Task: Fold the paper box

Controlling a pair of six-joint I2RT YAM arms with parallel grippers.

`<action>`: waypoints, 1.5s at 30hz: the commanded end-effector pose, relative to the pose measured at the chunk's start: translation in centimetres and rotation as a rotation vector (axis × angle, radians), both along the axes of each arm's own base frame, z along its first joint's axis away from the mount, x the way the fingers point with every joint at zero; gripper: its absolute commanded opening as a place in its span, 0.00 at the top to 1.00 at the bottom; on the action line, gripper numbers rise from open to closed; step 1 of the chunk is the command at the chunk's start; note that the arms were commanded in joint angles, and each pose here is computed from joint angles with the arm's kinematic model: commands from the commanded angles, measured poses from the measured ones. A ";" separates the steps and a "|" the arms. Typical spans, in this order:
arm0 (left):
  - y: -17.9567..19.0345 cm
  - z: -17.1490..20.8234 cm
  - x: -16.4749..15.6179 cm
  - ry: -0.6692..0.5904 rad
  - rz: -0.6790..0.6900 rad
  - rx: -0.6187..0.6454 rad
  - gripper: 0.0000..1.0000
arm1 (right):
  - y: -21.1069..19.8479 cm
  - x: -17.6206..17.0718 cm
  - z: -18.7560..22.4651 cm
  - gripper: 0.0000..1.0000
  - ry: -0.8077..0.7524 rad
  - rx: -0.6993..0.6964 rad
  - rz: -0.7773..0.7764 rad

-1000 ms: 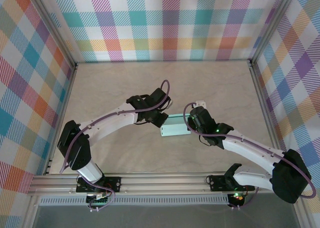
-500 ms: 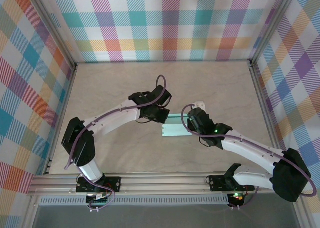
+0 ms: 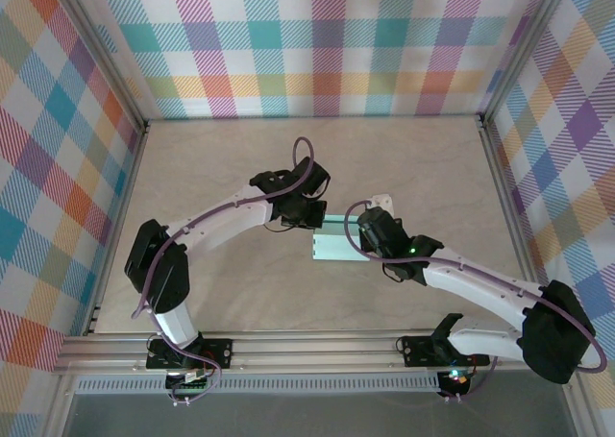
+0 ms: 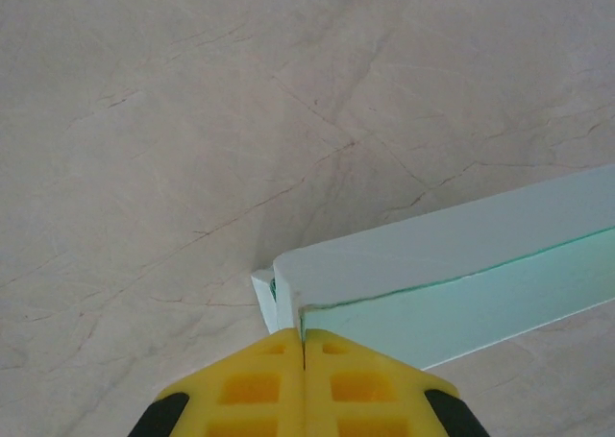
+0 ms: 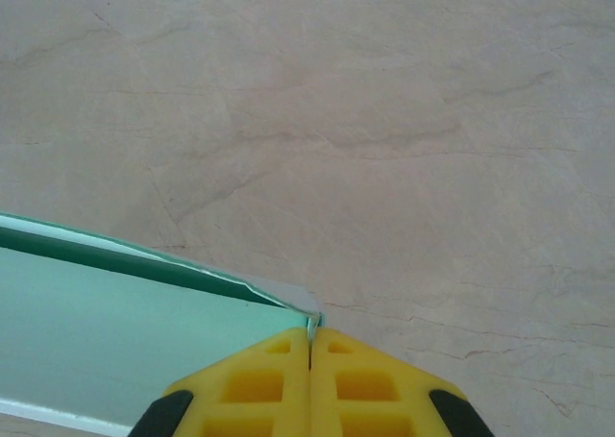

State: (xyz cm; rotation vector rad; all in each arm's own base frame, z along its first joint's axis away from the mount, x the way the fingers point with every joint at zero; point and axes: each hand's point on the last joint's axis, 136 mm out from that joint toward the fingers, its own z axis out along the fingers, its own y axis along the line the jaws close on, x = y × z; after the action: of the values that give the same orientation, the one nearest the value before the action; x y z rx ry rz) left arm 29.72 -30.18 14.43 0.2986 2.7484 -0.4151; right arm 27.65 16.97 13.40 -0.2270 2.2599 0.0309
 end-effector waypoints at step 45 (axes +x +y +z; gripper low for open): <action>-3.6 2.7 -1.9 -0.142 -0.146 -0.261 1.00 | 1.4 -0.8 1.5 0.97 -0.146 0.196 0.031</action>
State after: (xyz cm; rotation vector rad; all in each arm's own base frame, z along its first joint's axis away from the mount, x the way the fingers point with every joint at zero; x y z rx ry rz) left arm 28.62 -31.06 14.70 0.3354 2.6292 -0.6130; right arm 27.16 16.12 13.70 -0.1538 2.1349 0.0847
